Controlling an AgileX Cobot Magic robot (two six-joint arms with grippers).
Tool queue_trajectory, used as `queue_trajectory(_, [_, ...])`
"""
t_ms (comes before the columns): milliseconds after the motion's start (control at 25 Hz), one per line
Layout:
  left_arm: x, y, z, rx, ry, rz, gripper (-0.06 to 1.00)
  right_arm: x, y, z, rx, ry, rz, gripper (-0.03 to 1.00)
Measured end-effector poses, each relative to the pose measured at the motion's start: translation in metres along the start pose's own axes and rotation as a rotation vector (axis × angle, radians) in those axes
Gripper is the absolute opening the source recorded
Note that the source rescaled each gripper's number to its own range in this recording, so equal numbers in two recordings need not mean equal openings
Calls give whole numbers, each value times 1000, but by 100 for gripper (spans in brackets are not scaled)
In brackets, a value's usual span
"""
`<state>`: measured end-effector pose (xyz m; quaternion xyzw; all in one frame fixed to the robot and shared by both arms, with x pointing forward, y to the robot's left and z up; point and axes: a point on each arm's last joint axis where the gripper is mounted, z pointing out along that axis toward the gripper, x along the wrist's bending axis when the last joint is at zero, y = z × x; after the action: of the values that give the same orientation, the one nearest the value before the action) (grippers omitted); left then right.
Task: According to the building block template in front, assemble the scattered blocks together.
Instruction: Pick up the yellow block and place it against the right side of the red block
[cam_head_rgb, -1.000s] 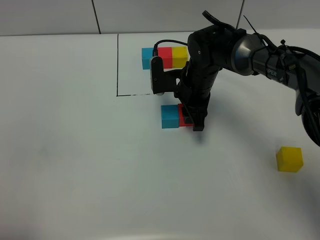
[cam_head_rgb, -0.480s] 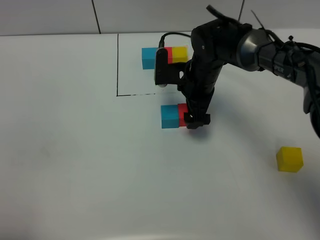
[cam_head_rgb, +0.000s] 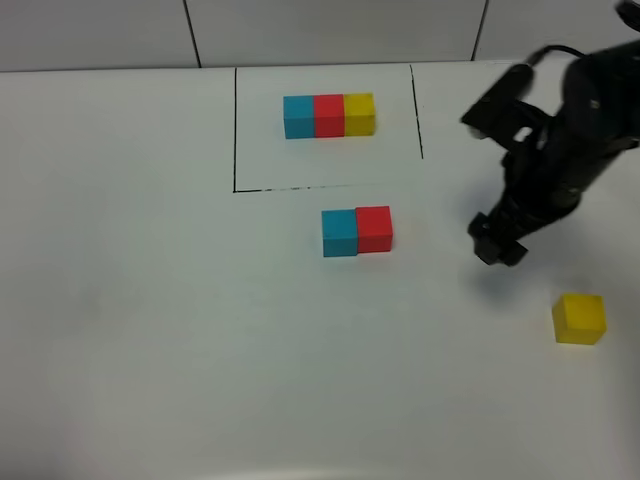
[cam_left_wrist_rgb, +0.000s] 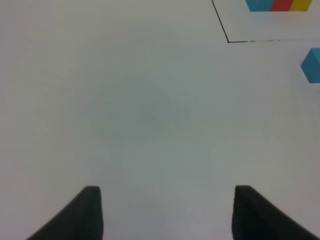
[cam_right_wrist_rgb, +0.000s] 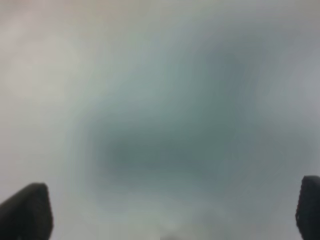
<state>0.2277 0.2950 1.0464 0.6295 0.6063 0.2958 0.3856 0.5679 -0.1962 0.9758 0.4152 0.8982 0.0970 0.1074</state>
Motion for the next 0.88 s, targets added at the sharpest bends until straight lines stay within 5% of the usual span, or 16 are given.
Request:
queue_trajectory(360, [0,0,0,0,0,0,26,-14,-89,6,108,27,586,100])
queue_trajectory(880, [0,0,0,0,0,0,26,-7,-96,45,116,83,790,85])
